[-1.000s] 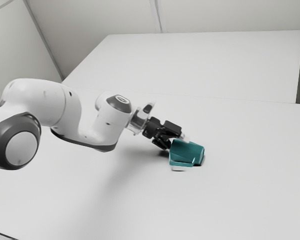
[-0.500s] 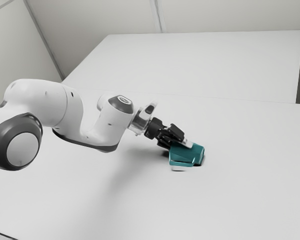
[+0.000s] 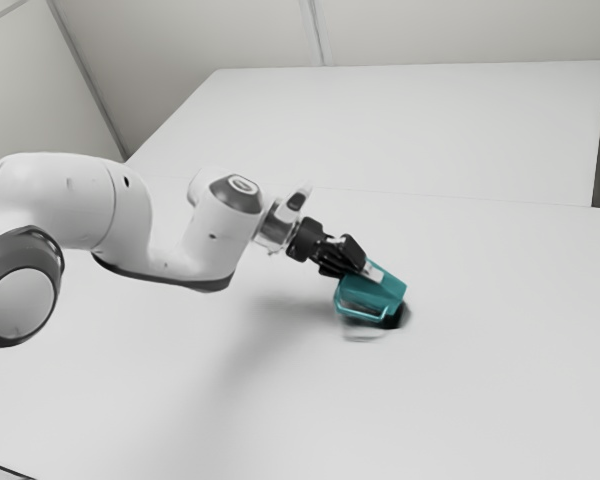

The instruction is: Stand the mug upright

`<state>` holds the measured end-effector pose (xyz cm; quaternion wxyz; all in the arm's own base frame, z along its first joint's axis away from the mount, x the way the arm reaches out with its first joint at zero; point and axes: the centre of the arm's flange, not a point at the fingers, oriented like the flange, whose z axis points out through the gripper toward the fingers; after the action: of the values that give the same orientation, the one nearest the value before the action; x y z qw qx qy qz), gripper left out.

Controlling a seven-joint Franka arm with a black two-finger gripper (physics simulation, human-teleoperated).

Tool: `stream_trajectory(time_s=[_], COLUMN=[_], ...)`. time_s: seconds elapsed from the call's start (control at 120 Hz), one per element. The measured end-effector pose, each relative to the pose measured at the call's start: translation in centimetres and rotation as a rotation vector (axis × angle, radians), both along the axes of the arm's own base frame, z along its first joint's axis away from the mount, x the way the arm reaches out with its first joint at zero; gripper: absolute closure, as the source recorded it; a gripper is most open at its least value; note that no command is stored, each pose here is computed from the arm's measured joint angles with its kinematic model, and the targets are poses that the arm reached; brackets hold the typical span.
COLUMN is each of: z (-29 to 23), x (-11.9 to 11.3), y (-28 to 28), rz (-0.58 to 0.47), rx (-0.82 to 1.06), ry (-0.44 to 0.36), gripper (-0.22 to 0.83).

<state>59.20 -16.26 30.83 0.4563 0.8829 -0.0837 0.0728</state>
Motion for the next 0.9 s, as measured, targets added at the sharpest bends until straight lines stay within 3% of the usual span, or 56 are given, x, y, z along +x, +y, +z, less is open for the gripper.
stream_trajectory(time_s=[0.225,0.5,0.9], z=[5.8,9.4,9.9], x=[-0.4,-1.3,-4.4], y=[1.3,3.7,7.0], rz=[-0.099,-0.206,-0.223], rx=[0.178,0.511,0.863], ry=[-0.074,-0.088,0.025], gripper=[0.77,0.78,0.78])
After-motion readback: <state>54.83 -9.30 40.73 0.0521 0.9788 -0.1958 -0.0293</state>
